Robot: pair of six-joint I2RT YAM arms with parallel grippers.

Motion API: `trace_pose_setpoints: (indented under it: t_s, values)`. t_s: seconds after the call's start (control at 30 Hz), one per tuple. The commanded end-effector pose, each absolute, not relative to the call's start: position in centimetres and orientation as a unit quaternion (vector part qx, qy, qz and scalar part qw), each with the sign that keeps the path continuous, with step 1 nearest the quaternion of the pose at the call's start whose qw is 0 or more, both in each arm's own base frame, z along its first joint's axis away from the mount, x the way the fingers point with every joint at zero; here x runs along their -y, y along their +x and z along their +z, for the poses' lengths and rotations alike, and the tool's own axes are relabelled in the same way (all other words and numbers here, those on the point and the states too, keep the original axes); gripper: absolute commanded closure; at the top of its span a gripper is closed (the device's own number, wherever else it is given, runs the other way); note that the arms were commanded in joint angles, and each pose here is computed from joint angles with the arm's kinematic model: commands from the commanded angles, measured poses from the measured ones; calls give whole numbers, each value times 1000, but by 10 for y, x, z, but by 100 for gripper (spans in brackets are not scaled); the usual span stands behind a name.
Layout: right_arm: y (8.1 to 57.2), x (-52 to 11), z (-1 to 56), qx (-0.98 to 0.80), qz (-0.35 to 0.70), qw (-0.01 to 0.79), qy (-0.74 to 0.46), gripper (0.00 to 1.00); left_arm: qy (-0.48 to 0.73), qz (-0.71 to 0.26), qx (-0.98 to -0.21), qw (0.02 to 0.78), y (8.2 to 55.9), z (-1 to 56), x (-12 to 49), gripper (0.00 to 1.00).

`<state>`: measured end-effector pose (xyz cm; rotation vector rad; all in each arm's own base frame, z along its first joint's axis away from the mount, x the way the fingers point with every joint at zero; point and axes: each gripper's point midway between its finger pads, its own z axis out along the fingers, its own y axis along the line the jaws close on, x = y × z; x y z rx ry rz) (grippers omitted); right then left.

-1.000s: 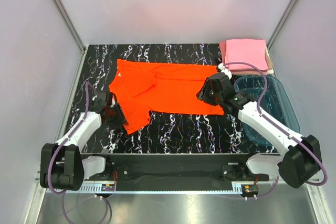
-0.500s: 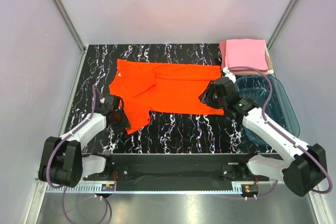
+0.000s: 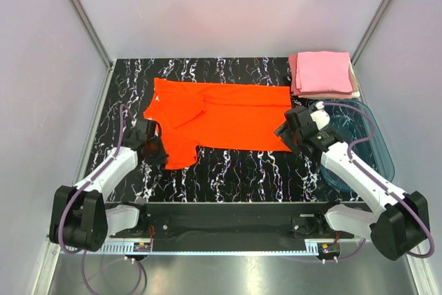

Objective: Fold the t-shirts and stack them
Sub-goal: Fold the tshirt

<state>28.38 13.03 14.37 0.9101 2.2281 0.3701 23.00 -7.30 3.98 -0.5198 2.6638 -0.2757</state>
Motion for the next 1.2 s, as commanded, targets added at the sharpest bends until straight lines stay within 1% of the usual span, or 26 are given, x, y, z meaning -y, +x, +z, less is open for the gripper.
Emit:
trace_pose_setpoints:
  t_s: [0.0,0.07,0.2,0.3,0.43,0.63,0.87,1.07,1.17]
  values:
    - [279,-100,125,-829,96,337,436,34,-138,-132,-945,267,256,75,83,100]
    - [282,-91,117,-824,81,327,456,34,-123,-140,-942,281,261,85,86,100]
    - [282,-77,90,-816,40,292,497,46,-95,-141,-937,307,267,103,86,100]
    - [287,-71,84,-803,23,297,516,49,-87,-156,-933,312,269,111,91,100]
    - [294,-70,76,-800,4,294,523,48,-75,-164,-932,313,273,116,95,100]
    - [300,-77,50,-809,-13,267,523,50,-72,-163,-926,332,275,127,93,100]
    - [309,-78,37,-815,-27,265,515,50,-74,-152,-925,341,277,134,89,100]
    - [309,-75,29,-820,-38,266,506,53,-81,-142,-924,345,279,135,85,100]
    - [310,-78,27,-824,-33,266,499,69,-86,-139,-926,341,282,133,84,100]
